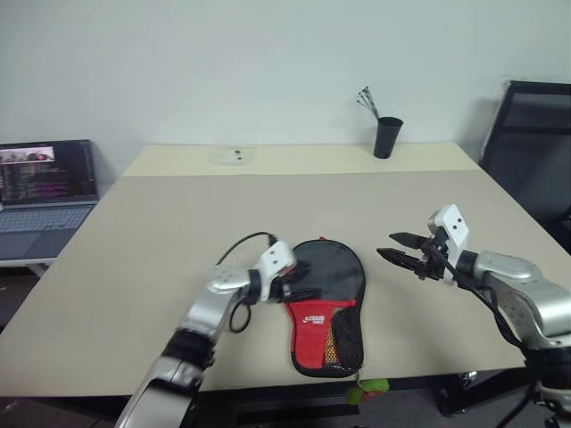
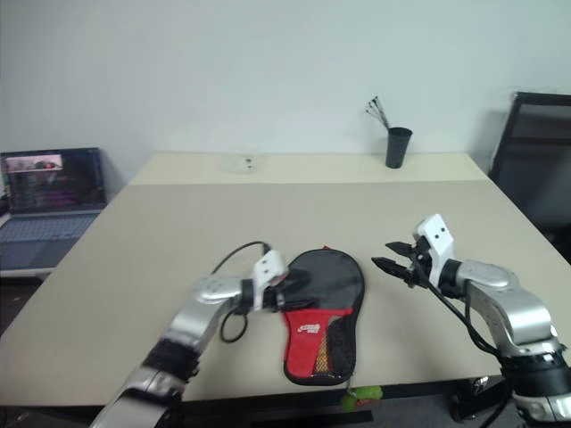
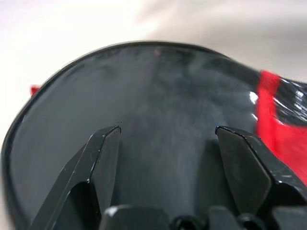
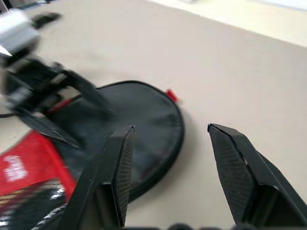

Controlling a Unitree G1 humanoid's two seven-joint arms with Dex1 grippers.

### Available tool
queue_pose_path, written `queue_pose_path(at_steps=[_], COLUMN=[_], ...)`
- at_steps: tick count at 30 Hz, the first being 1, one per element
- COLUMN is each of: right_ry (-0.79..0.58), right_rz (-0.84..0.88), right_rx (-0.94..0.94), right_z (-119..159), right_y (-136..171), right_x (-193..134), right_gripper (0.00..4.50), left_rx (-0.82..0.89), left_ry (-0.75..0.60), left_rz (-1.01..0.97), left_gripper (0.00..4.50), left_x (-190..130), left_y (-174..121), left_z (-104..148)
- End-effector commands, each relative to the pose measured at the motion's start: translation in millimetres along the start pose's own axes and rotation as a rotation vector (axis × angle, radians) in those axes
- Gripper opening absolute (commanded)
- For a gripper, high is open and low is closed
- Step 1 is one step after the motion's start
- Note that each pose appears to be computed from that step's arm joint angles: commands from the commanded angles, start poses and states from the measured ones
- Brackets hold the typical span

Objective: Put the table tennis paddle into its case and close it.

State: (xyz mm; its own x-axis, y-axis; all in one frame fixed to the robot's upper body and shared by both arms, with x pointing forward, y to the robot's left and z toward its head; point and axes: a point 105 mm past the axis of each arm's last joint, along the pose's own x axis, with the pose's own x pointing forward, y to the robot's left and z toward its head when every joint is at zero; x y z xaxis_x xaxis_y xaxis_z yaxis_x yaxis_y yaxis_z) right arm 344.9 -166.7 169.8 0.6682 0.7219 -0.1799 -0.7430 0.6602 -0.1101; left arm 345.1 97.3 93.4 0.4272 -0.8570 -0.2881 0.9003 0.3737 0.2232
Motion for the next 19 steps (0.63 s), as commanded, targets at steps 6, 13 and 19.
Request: queue_pose_path(at_steps=[6, 13, 19], right_ry=[0.009, 0.040, 0.066], right_rz=[0.056, 0.035, 0.037], right_rx=[-0.020, -0.030, -0.035], right_z=[-14.6, -18.9, -17.8], right_y=[-24.7, -32.6, -27.0], right_x=[7.7, -1.6, -15.3], right_gripper=[2.68, 2.68, 2.68], left_rx=[-0.069, -0.062, -0.066], left_ry=[-0.012, 0.004, 0.006], left_rz=[0.327, 0.355, 0.386], left_gripper=[3.45, 3.45, 3.45], left_x=[-89.9, -100.6, -96.6], left_y=[16.4, 19.0, 29.5], left_z=[-1.7, -5.2, -5.0])
